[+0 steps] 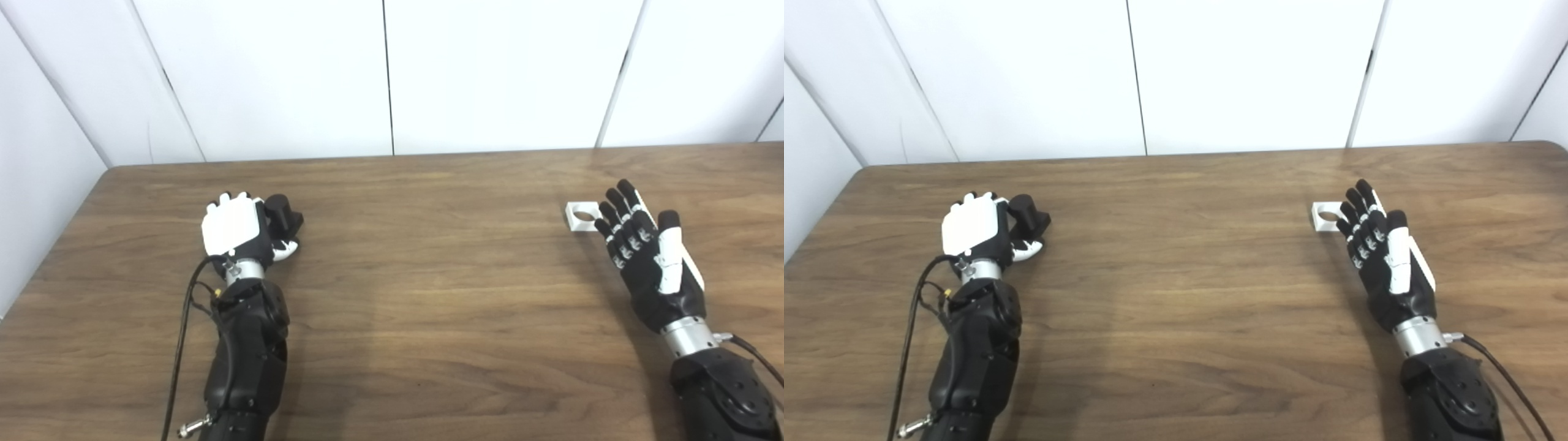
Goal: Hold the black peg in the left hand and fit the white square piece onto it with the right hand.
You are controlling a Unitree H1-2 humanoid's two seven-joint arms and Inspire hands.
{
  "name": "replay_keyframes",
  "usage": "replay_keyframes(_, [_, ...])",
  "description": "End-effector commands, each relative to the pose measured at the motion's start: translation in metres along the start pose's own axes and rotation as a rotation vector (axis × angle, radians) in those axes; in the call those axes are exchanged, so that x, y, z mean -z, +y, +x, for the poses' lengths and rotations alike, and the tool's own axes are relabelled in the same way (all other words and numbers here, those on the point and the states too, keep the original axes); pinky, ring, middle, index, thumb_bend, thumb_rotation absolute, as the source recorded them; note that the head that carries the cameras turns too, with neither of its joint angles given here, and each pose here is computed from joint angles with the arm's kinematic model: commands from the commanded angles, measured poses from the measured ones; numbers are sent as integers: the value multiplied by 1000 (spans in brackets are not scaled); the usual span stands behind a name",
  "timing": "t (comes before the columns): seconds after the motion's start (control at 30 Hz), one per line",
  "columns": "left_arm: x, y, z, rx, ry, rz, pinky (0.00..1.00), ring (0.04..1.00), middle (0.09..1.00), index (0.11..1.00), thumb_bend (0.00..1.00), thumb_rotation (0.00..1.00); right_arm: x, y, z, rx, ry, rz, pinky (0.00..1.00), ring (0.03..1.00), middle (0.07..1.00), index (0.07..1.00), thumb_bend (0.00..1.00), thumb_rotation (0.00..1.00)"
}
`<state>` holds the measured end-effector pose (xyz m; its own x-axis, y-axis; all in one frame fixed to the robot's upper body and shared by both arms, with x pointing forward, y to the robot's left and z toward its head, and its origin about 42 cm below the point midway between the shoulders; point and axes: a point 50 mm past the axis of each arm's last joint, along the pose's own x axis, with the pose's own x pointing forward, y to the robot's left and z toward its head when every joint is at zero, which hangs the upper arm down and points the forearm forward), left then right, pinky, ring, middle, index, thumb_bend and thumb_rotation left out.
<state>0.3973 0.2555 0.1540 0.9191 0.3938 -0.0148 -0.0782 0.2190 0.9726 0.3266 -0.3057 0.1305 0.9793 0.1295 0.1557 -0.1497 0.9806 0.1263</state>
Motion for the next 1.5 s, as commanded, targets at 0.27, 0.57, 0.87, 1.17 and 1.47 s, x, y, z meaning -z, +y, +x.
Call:
replay_keyframes(0.27, [-4,21,13,-59,12,15,1000,1000,918,615,673,247,30,6,-21,31,66,76,1000,1000,1000,1000,665,1000])
replay_keyframes(0.57, [-5,22,14,-47,5,16,1000,1000,918,601,629,268,28,4,-21,37,60,72,1000,1000,1000,1000,654,1000])
replay_keyframes(0.87, [-4,23,15,-10,4,30,1000,1000,927,583,609,261,28,3,-21,39,54,66,1000,1000,1000,1000,647,1000])
replay_keyframes(1.17, [-3,25,10,-2,3,1,1000,1000,923,574,682,181,27,2,-22,45,58,68,1000,1000,1000,1000,659,1000])
replay_keyframes(1.47, [0,23,6,0,-4,-41,1000,1000,905,493,530,69,25,2,-22,39,60,63,1000,1000,1000,1000,649,1000])
